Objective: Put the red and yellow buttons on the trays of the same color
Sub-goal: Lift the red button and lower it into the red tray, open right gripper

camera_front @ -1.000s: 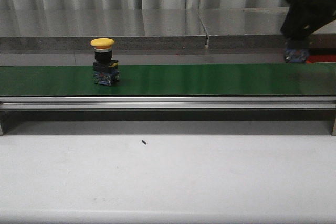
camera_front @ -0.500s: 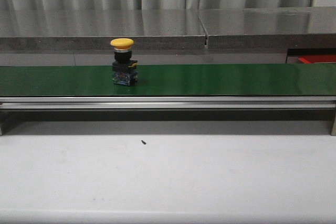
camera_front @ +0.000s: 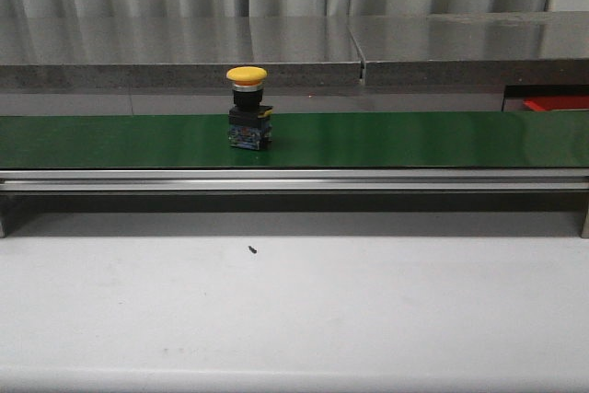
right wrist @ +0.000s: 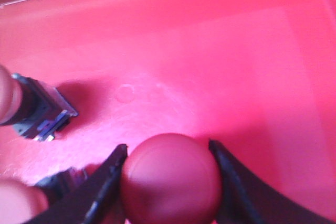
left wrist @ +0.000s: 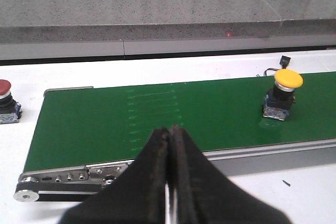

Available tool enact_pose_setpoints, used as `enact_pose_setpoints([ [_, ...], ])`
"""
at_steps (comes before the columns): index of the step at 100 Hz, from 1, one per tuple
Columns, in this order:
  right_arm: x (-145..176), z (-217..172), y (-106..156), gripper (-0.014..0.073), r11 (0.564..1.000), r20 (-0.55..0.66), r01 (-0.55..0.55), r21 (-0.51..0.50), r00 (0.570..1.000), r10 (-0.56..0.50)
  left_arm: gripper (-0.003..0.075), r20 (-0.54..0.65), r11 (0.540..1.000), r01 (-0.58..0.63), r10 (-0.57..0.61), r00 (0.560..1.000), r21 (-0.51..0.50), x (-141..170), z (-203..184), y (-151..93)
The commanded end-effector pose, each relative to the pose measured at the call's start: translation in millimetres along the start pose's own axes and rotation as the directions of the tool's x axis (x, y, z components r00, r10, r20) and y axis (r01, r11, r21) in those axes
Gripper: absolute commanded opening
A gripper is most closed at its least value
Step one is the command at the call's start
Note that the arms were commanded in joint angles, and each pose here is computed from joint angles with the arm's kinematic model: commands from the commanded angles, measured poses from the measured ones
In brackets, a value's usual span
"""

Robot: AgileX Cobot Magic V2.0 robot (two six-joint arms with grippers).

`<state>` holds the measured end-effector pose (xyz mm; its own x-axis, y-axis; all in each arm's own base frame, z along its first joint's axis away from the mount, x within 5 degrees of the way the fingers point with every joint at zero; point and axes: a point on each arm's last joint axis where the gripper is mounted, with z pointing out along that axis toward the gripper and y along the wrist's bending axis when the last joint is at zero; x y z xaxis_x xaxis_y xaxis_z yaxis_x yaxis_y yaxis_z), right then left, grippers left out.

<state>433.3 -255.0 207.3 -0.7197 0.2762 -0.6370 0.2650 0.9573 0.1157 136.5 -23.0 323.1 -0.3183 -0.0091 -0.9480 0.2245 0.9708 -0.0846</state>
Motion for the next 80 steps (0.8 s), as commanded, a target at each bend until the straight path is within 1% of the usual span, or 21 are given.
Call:
enact_pose_setpoints([
  [1,-28.4,-24.7,8.9,0.0091,1.0,0.11,0.022,0.003,0.994,-0.022,-0.0019,0.087,1.0,0.018,-0.016,0.996,-0.018,-13.8,-3.5,0.5],
  [18,-26.4,-13.7,15.3,0.0094,0.999,0.094,0.033,-0.01,0.995,-0.032,-0.0019,0.087,1.0,0.018,-0.016,0.996,-0.018,-13.8,-3.5,0.5],
  [25,-22.9,-8.2,16.2,0.0127,0.999,0.073,0.033,-0.02,0.997,-0.031,-0.0019,0.087,1.0,0.018,-0.016,0.996,-0.018,-13.8,-3.5,0.5],
  [32,-18.3,-2.2,16.3,0.0195,0.999,0.045,0.03,-0.032,0.999,-0.029,-0.0019,0.087,1.0,0.018,-0.016,0.996,-0.018,-13.8,-3.5,0.5],
  [35,-16.3,0.4,16.2,0.0237,0.999,0.033,0.029,-0.037,0.999,-0.027,-0.0019,0.087,1.0,0.018,-0.016,0.996,-0.018,-13.8,-3.5,0.5],
  [46,-16.1,0.5,16.2,0.037,0.999,0.031,0.029,-0.038,0.999,-0.027,-0.0019,0.087,1.0,0.018,-0.016,0.996,-0.018,-13.8,-3.5,0.5],
  [51,-19.1,-3.9,16.2,0.043,0.999,0.048,0.031,-0.031,0.998,-0.029,-0.0019,0.087,1.0,0.018,-0.016,0.996,-0.018,-13.8,-3.5,0.5],
  [58,-24.6,-13.1,17.0,0.0472,0.999,0.073,0.035,-0.023,0.997,-0.034,-0.0019,0.087,1.0,0.018,-0.016,0.996,-0.018,-13.8,-3.5,0.5],
  [80,-50.3,-62.3,27.6,0.0479,0.997,0.169,0.071,-0.012,0.983,-0.068,-0.0019,0.087,1.0,0.018,-0.016,0.996,-0.018,-13.8,-3.5,0.5],
])
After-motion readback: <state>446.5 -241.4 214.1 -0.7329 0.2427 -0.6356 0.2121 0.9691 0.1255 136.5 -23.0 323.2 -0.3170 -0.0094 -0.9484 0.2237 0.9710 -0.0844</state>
